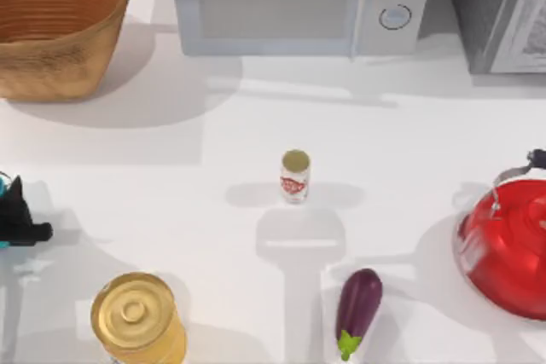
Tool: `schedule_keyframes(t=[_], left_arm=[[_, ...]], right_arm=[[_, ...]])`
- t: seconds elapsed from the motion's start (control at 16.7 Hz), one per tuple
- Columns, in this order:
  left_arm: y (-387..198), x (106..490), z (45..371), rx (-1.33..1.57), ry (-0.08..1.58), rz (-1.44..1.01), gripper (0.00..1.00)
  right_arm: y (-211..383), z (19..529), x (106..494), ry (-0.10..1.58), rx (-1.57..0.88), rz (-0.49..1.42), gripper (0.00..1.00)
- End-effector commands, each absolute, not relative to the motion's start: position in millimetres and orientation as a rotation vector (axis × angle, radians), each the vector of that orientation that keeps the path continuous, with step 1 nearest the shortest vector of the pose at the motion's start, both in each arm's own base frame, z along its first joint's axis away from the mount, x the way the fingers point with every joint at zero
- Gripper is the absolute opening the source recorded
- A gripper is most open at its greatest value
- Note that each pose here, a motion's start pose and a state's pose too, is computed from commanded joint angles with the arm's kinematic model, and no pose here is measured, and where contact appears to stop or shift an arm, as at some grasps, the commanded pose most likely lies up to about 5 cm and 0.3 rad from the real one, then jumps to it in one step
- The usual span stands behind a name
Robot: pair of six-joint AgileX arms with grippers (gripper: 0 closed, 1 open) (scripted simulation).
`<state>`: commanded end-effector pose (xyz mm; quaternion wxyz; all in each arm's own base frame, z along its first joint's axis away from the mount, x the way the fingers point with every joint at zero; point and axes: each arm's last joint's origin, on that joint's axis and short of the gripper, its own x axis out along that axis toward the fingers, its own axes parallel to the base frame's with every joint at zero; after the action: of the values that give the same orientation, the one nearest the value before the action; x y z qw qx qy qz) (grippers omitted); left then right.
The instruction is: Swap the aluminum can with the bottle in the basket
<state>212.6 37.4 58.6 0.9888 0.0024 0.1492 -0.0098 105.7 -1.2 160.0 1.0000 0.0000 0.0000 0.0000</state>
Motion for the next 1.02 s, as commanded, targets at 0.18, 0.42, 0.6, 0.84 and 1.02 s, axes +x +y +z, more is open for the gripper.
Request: schedule_keyframes(t=[0.18, 0.42, 0.6, 0.84, 1.02], left_arm=[[37, 212, 58, 0.006, 0.301, -0.019, 0.0], [54, 232, 70, 0.015, 0.252, 0.071, 0.0], [76, 263, 100, 0.034, 0.159, 0.171, 0.0], [97, 309, 163, 0.051, 0.057, 0.248, 0.0], [97, 341, 209, 0.046, 0.058, 0.237, 0.0]], right_arm=[[-1, 160, 106, 0.0, 0.0, 0.0, 1.0], [-1, 160, 106, 0.0, 0.0, 0.0, 1.0], [-1, 160, 106, 0.0, 0.0, 0.0, 1.0], [-1, 160, 106, 0.0, 0.0, 0.0, 1.0], [-1, 160, 106, 0.0, 0.0, 0.0, 1.0]])
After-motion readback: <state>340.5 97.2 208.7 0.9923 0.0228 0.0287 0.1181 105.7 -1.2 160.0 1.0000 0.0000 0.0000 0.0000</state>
